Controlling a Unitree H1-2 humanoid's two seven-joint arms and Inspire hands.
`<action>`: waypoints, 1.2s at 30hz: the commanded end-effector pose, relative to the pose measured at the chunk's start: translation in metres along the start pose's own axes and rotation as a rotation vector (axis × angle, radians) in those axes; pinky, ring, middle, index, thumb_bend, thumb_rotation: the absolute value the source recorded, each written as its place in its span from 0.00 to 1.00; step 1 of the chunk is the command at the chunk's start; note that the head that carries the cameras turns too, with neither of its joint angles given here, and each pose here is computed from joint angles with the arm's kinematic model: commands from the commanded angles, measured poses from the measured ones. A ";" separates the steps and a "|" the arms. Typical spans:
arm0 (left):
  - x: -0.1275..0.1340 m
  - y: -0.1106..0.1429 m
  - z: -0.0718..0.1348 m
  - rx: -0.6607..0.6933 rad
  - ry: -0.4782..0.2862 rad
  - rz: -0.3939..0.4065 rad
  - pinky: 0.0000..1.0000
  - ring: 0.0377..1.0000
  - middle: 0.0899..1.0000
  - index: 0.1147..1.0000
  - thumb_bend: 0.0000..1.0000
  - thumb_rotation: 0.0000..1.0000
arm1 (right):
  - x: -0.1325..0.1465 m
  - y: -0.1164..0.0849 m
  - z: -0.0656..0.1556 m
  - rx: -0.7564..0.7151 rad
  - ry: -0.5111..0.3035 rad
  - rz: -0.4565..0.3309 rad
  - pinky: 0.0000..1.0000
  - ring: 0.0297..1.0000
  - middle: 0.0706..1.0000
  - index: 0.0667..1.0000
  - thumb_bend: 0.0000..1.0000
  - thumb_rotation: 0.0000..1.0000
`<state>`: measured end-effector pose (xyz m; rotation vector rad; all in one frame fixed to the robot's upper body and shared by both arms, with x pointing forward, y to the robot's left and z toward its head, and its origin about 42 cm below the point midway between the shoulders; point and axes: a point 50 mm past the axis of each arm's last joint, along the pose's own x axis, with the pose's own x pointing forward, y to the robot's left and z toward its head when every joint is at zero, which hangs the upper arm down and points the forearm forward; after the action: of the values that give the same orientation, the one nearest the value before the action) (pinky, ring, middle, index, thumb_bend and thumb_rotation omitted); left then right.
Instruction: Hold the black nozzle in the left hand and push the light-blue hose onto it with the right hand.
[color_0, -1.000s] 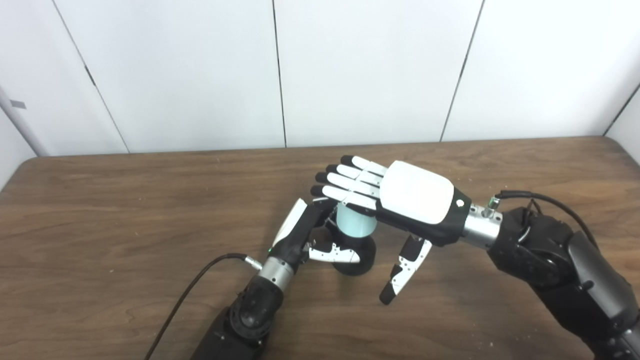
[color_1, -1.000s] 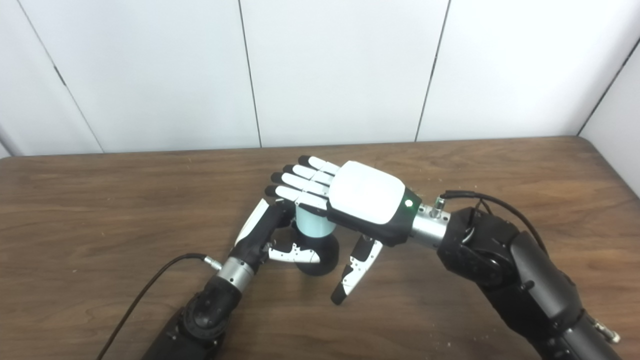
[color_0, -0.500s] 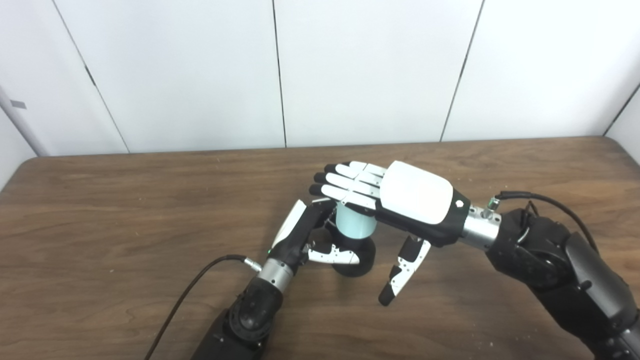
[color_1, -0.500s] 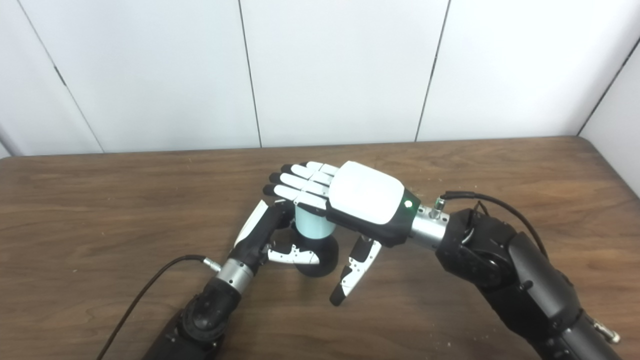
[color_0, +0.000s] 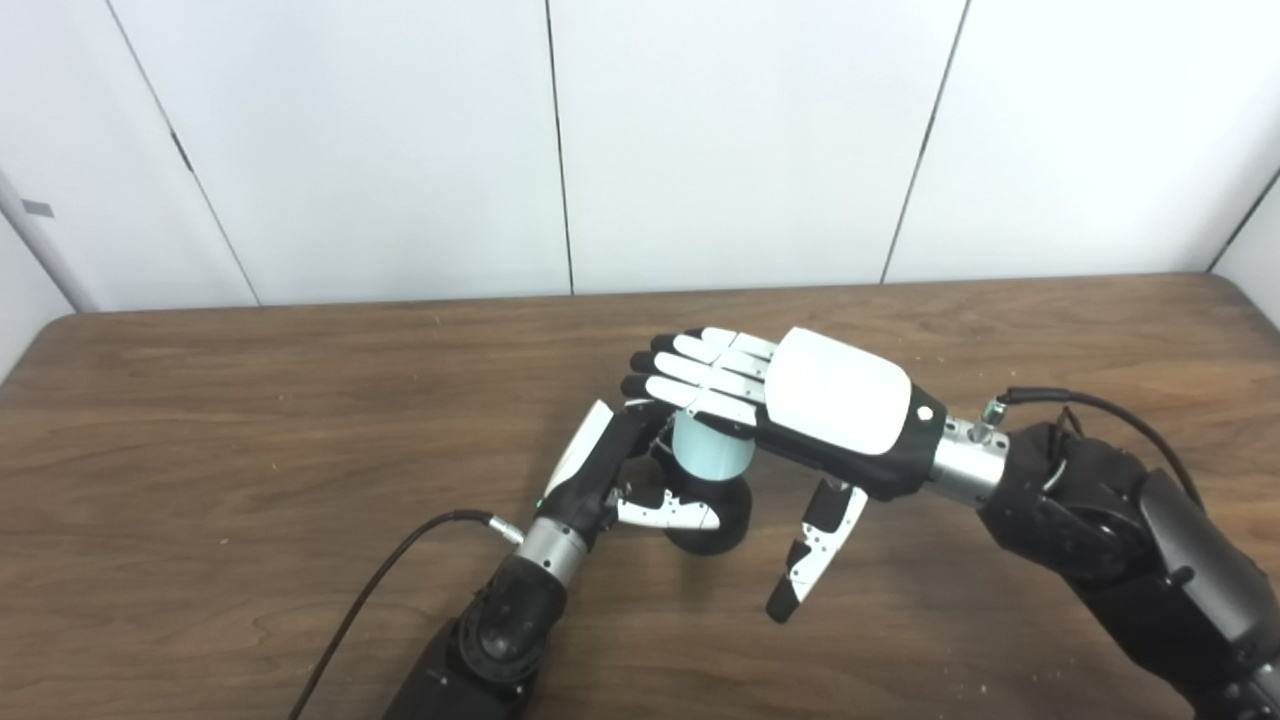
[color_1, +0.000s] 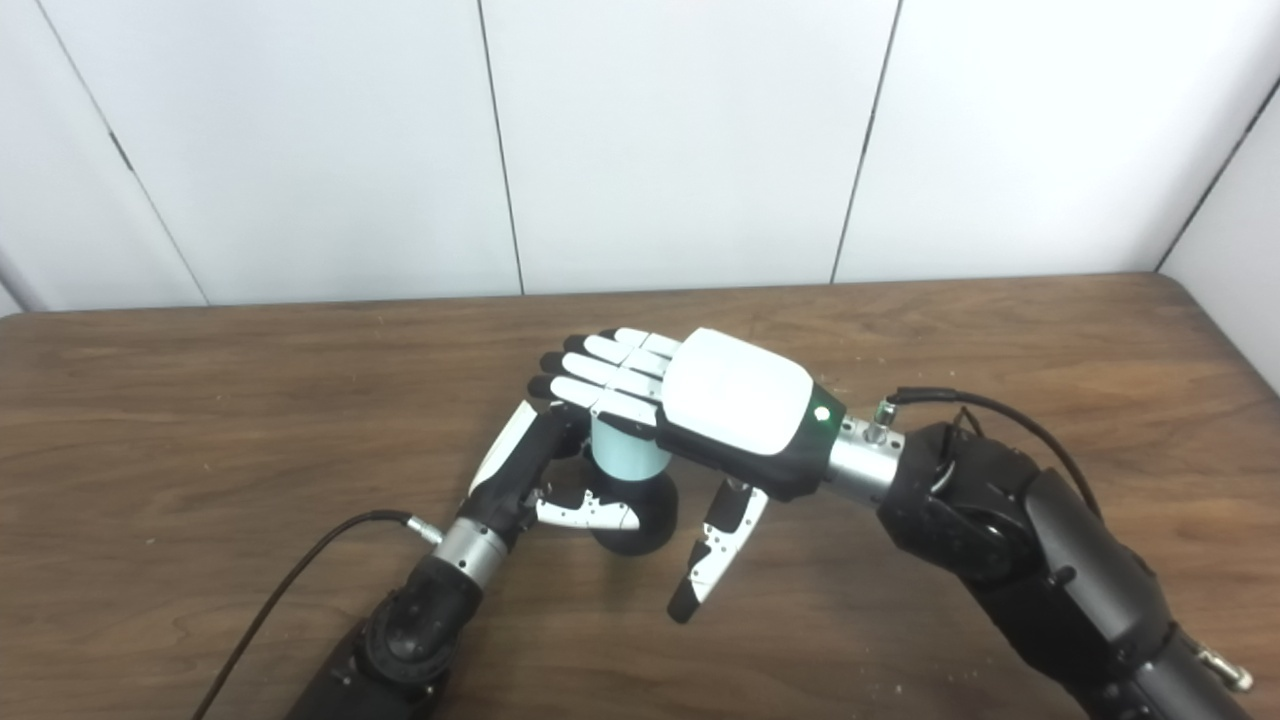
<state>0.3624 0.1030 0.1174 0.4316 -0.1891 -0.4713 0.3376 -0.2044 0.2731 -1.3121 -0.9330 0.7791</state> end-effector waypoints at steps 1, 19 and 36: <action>-0.050 -0.034 -0.064 0.023 0.323 -0.167 0.38 0.42 0.40 0.44 0.52 0.00 | -0.005 0.008 0.008 -0.004 -0.049 0.080 0.95 1.00 1.00 1.00 1.00 0.66; -0.050 -0.032 -0.060 0.024 0.325 -0.160 0.37 0.41 0.41 0.44 0.52 0.00 | -0.011 0.011 0.015 -0.125 -0.114 0.030 0.97 1.00 1.00 0.97 0.98 0.67; -0.051 -0.032 -0.061 0.027 0.325 -0.163 0.36 0.41 0.40 0.44 0.52 0.00 | -0.012 0.015 0.014 -0.275 -0.143 0.016 0.97 1.00 1.00 0.95 0.97 0.69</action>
<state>0.3590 0.1030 0.1178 0.4283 -0.1880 -0.4699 0.3266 -0.2048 0.2592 -1.4628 -1.1537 0.7128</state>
